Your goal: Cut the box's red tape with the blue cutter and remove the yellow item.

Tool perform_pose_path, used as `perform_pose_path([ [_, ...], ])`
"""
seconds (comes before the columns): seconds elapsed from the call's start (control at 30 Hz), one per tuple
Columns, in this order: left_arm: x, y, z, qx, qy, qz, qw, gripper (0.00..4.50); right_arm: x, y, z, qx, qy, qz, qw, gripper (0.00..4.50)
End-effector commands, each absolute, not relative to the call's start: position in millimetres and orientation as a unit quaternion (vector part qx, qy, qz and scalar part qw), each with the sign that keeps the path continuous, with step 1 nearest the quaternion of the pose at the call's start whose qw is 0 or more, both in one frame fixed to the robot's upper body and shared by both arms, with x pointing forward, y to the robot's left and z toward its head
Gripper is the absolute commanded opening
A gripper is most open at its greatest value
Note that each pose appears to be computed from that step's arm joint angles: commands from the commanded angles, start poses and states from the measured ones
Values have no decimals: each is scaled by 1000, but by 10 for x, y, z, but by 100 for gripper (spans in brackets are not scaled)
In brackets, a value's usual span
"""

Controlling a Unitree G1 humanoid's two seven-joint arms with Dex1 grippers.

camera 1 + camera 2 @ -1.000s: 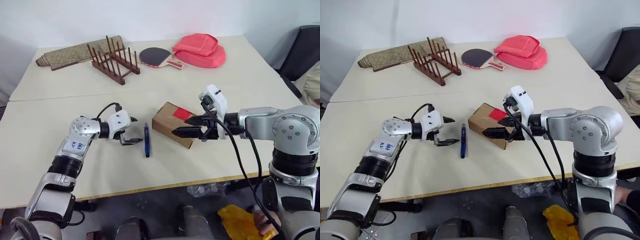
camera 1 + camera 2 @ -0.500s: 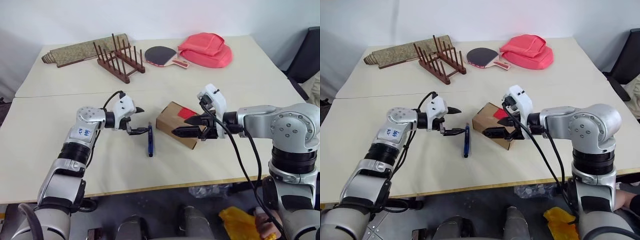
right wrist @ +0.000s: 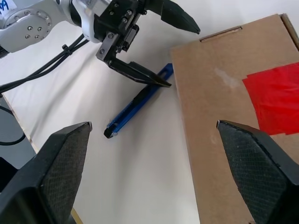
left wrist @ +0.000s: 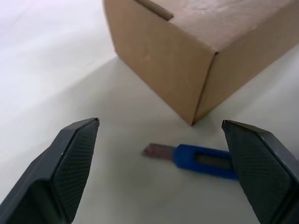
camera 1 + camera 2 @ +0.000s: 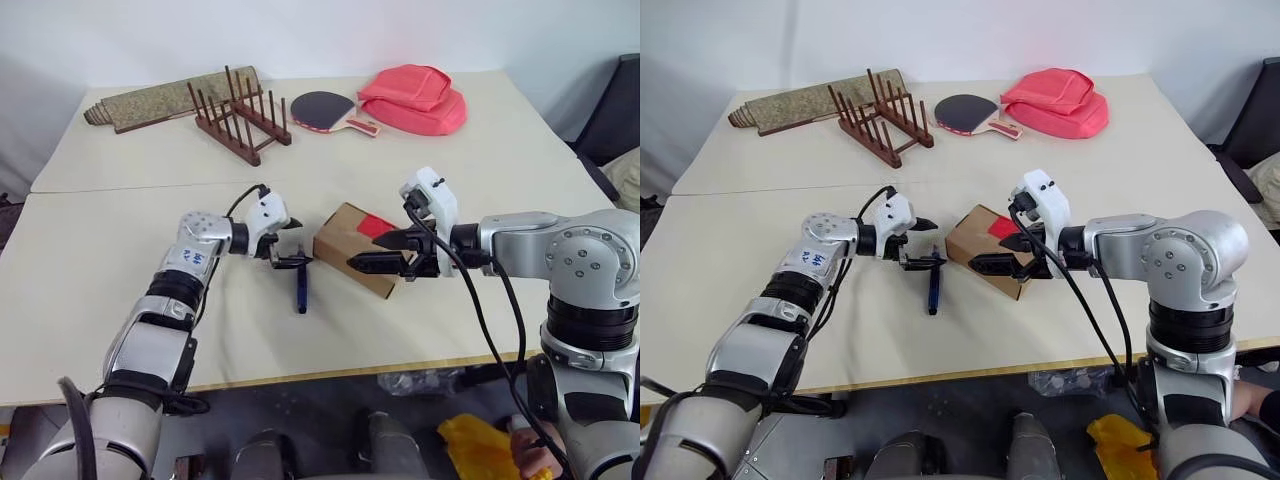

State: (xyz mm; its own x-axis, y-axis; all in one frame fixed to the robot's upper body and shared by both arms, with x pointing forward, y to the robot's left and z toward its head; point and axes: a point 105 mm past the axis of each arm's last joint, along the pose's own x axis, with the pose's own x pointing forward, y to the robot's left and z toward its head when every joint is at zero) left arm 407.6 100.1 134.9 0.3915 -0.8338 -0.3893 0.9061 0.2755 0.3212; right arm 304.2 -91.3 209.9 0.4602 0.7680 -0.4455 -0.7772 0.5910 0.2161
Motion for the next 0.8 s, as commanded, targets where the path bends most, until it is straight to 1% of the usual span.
perform_pose_path([
  [0.03, 4115, 904, 1465, 268, 51, -550, 789, 447, 3016, -940, 2176, -14, 239, 452, 859, 450],
  [0.17, 4104, 948, 1365, 315, 73, -553, 768, 447, 3012, -946, 2171, -14, 239, 451, 860, 450],
  [0.3, 4078, 1118, 1261, 382, 100, -552, 735, 447, 3009, -952, 2164, -14, 239, 450, 860, 450],
  [0.43, 4051, 1259, 1262, 408, 115, -555, 716, 447, 3009, -945, 2159, -13, 240, 451, 860, 450],
  [0.6, 3946, 1420, 1255, 417, 139, -578, 688, 447, 3011, -930, 2153, -13, 241, 453, 858, 450],
  [0.67, 3915, 1478, 1260, 418, 145, -582, 682, 447, 3010, -925, 2150, -12, 242, 454, 858, 450],
  [0.77, 3943, 1510, 1310, 419, 135, -570, 694, 447, 3016, -906, 2144, -10, 243, 456, 856, 450],
  [0.8, 3969, 1517, 1350, 416, 128, -561, 704, 447, 3015, -896, 2144, -10, 243, 458, 855, 450],
])
